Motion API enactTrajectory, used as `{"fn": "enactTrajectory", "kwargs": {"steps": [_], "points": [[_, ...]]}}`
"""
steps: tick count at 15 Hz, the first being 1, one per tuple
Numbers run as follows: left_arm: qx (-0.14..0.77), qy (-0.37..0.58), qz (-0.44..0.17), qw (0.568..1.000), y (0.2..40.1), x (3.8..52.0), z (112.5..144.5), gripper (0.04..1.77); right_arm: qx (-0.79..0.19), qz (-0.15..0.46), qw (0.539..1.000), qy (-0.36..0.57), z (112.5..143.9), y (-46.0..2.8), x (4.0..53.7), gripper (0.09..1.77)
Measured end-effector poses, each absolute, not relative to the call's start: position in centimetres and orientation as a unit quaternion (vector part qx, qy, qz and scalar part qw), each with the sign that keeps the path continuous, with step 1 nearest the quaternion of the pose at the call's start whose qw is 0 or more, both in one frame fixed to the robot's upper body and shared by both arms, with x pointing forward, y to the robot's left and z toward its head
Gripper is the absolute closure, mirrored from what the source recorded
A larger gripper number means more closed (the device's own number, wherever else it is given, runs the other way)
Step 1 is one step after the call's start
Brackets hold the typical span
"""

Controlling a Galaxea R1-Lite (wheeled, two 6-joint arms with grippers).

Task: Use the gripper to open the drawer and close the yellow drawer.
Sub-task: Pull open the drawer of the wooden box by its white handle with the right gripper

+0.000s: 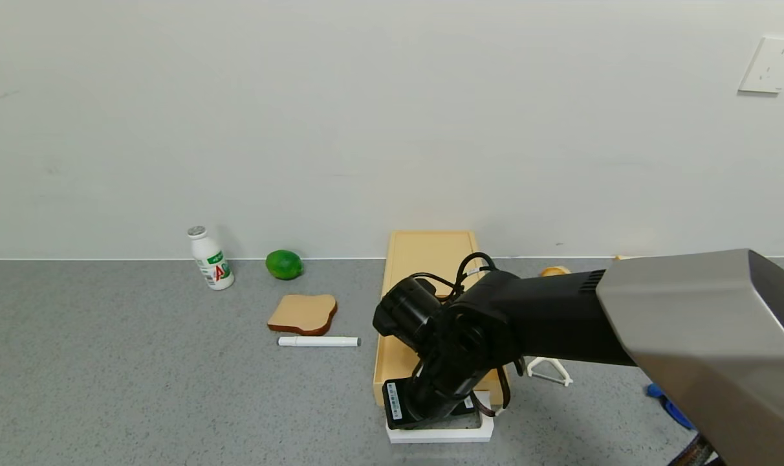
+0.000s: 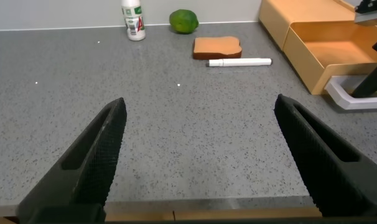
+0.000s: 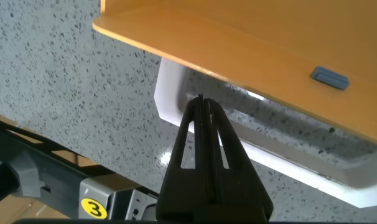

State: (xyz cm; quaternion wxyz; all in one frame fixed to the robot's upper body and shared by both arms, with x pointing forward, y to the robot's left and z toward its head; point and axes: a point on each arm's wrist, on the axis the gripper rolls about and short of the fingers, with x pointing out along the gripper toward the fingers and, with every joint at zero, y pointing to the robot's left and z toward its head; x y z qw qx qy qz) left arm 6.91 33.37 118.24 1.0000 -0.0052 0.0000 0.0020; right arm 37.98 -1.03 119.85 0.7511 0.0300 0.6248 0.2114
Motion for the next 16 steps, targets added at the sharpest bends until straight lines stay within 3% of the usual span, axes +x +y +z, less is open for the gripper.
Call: {"fn": "enactTrajectory", "kwargs": {"steps": [10,16], "points": [[-0.004,0.0,0.002,1.0,33.4,6.9,118.2,0.09,0.027,0.214,0.75,0.626,120.9,-1.2,36.3,1.74],[-0.004,0.0,0.003,1.0,33.4,6.9,118.2,0.09,0.021,0.272,0.774,0.572,126.7,-3.5,34.9,1.74]]}}
